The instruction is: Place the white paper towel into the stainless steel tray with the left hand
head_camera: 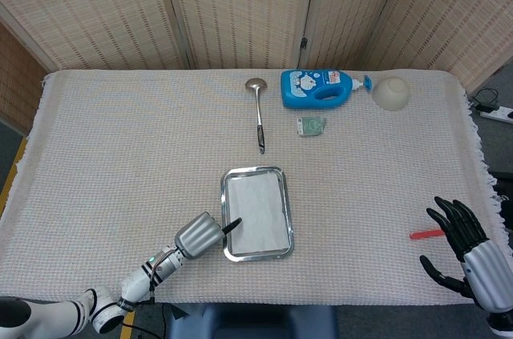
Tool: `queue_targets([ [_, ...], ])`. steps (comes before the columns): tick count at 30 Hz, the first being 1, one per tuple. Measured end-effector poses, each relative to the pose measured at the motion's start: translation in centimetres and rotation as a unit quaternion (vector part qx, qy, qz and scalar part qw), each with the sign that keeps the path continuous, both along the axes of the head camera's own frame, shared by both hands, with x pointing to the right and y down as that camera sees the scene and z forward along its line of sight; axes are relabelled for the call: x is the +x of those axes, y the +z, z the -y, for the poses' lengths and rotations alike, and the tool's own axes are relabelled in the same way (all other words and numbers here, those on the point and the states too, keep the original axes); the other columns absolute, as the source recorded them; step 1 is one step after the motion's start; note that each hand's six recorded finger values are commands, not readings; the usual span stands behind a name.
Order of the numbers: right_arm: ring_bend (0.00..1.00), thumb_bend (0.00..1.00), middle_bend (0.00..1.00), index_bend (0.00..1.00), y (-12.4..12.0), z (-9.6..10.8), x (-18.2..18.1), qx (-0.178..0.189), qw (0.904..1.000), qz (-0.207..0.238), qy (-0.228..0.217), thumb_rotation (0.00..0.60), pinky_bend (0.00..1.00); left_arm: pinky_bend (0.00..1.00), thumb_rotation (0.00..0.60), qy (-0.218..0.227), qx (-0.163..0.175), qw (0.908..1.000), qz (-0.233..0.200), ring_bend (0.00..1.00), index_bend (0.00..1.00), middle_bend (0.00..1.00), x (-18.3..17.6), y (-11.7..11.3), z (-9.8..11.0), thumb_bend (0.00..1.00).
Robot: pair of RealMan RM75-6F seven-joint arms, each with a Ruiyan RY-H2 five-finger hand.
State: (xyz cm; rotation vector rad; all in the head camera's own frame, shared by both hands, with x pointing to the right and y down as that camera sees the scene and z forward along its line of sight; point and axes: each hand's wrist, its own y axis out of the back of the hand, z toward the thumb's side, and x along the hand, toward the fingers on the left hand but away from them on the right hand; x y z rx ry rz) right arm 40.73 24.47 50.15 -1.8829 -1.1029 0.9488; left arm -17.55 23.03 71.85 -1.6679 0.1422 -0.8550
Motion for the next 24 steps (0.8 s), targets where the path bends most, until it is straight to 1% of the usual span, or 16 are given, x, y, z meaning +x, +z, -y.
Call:
queue_targets([
  [4, 0.0, 0.41, 0.0, 0.0, 0.0, -0.1, -0.1, -0.001, 1.0, 0.0, -0.001, 0.6, 0.0, 1.0, 0.6, -0.01, 0.011, 0.9998, -0.015, 0.98, 0.15, 1.0, -0.1, -1.0, 0.5, 0.82],
  [6, 0.0, 0.41, 0.0, 0.0, 0.1, -0.1, -0.1, -0.002, 1.0, -0.001, -0.002, 0.6, 0.0, 1.0, 0.6, -0.017, 0.021, 0.9993, -0.024, 0.96, 0.15, 1.0, -0.3, -1.7, 0.8, 0.8],
  [7, 0.0, 0.41, 0.0, 0.0, 0.2, -0.1, -0.1, -0.003, 1.0, -0.002, -0.002, 0.6, 0.0, 1.0, 0.6, -0.021, 0.027, 0.999, -0.029, 0.94, 0.15, 1.0, -0.5, -2.1, 1.0, 0.79],
  [9, 0.0, 0.41, 0.0, 0.0, 0.3, 0.0, -0.1, -0.005, 1.0, -0.003, -0.003, 0.6, 0.0, 0.97, 0.6, -0.038, 0.039, 0.9977, -0.041, 0.85, 0.15, 1.0, -1.2, -3.1, 1.6, 0.75],
  [10, 0.0, 0.41, 0.0, 0.0, 0.4, 0.0, -0.1, -0.006, 1.0, -0.004, -0.003, 0.6, 0.0, 0.94, 0.6, -0.048, 0.043, 0.9969, -0.046, 0.79, 0.16, 0.98, -1.7, -3.6, 1.9, 0.74],
  [11, 0.0, 0.41, 0.0, 0.0, 0.5, 0.0, -0.1, -0.007, 1.0, -0.004, -0.004, 0.6, 0.0, 0.89, 0.6, -0.058, 0.046, 0.9959, -0.051, 0.72, 0.19, 0.93, -2.3, -4.2, 2.1, 0.71],
  [12, 0.0, 0.41, 0.0, 0.0, 0.6, 0.0, -0.2, -0.009, 0.9999, -0.005, -0.004, 0.6, 0.0, 0.86, 0.6, -0.074, 0.047, 0.9945, -0.056, 0.69, 0.21, 0.88, -3.2, -4.9, 2.4, 0.69],
  [13, 0.0, 0.41, 0.0, 0.0, 0.7, 0.0, -0.2, -0.01, 0.9999, -0.005, -0.005, 0.6, 0.0, 0.8, 0.6, -0.087, 0.048, 0.9933, -0.059, 0.63, 0.23, 0.81, -4.0, -5.4, 2.6, 0.65],
  [14, 0.0, 0.41, 0.0, 0.0, 0.8, 0.0, -0.3, -0.012, 0.9999, -0.007, -0.006, 0.6, 0.0, 0.71, 0.6, -0.101, 0.047, 0.9919, -0.062, 0.56, 0.25, 0.71, -4.9, -5.9, 2.7, 0.58],
  [15, 0.0, 0.41, 0.0, 0.0, 0.9, 0.0, -0.3, -0.014, 0.9999, -0.008, -0.006, 0.6, 0.0, 0.64, 0.6, -0.12, 0.045, 0.9896, -0.065, 0.52, 0.25, 0.65, -6.1, -6.6, 2.9, 0.53],
  [17, 0.0, 0.41, 0.0, 0.0, 1.3, 0.0, -0.4, -0.018, 0.9998, -0.011, -0.007, 0.6, 0.0, 0.41, 0.6, -0.148, 0.04, 0.9856, -0.071, 0.39, 0.25, 0.49, -8.0, -7.5, 3.1, 0.41],
  [19, 0.0, 0.41, 0.0, 0.0, 1.6, 0.1, -0.5, -0.021, 0.9996, -0.016, -0.007, 0.6, 0.0, 0.3, 0.6, -0.186, 0.032, 0.9786, -0.082, 0.33, 0.25, 0.43, -10.2, -8.5, 3.1, 0.38],
  [20, 0.0, 0.41, 0.0, 0.0, 1.8, 0.1, -0.5, -0.023, 0.9996, -0.018, -0.006, 0.6, 0.0, 0.27, 0.6, -0.204, 0.029, 0.9746, -0.088, 0.31, 0.25, 0.42, -11.2, -8.9, 3.0, 0.38],
  [22, 0.0, 0.41, 0.0, 0.0, 2.2, 0.1, -0.6, -0.027, 0.9993, -0.024, -0.005, 0.6, 0.0, 0.19, 0.6, -0.249, 0.028, 0.9631, -0.099, 0.25, 0.26, 0.38, -14.0, -10.0, 2.8, 0.34],
  [23, 0.0, 0.41, 0.0, 0.0, 2.4, 0.1, -0.6, -0.029, 0.9992, -0.026, -0.005, 0.6, 0.0, 0.15, 0.6, -0.268, 0.028, 0.9573, -0.103, 0.2, 0.25, 0.34, -15.2, -10.5, 2.6, 0.31],
  [24, 0.0, 0.41, 0.0, 0.0, 2.6, 0.1, -0.6, -0.032, 0.999, -0.029, -0.005, 0.6, 0.0, 0.13, 0.6, -0.294, 0.026, 0.9491, -0.109, 0.17, 0.23, 0.32, -16.8, -11.0, 2.4, 0.29],
])
